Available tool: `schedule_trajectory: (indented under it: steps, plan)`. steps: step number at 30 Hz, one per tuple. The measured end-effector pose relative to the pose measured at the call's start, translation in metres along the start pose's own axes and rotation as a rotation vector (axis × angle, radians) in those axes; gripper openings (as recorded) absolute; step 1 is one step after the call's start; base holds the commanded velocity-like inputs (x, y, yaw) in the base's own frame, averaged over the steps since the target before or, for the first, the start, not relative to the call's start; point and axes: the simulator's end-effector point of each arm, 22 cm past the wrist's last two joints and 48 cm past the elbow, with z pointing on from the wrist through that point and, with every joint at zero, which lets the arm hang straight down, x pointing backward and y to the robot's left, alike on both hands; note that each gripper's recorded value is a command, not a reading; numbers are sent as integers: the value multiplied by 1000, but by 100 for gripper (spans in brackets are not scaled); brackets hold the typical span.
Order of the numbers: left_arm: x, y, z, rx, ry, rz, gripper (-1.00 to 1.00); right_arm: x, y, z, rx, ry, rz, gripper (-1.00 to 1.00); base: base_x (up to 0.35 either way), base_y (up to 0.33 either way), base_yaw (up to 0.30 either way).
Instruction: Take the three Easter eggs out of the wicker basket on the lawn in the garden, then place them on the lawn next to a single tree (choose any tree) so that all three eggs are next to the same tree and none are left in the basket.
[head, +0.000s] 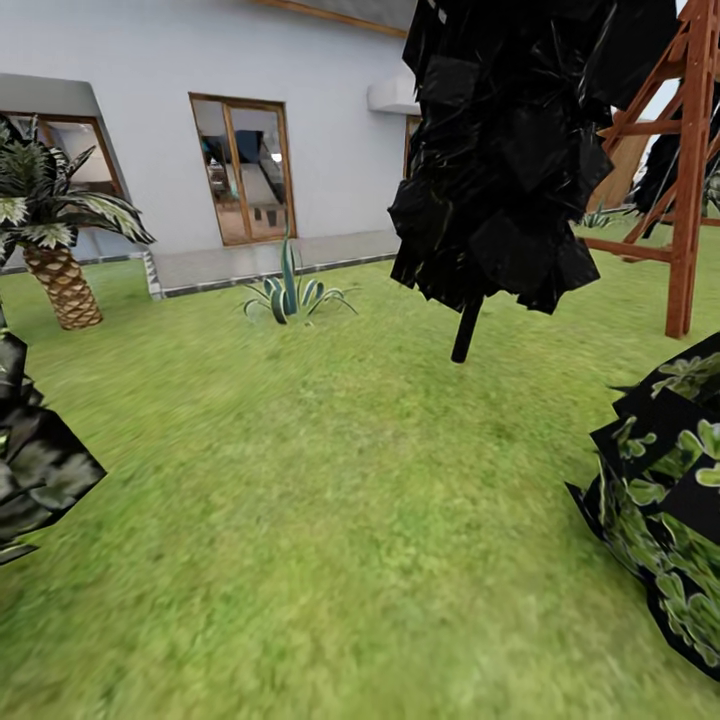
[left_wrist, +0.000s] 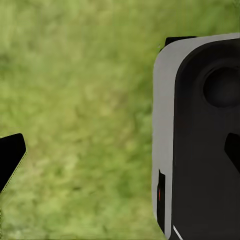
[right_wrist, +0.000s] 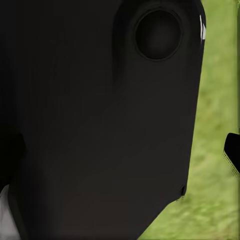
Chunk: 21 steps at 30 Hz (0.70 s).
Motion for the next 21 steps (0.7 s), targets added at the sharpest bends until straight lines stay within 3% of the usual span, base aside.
schedule_trajectory:
  steps: [21]
  plan:
    - [0,0,0,0,0,0,100,1,0,0,0,1,-1,100,326,0,7]
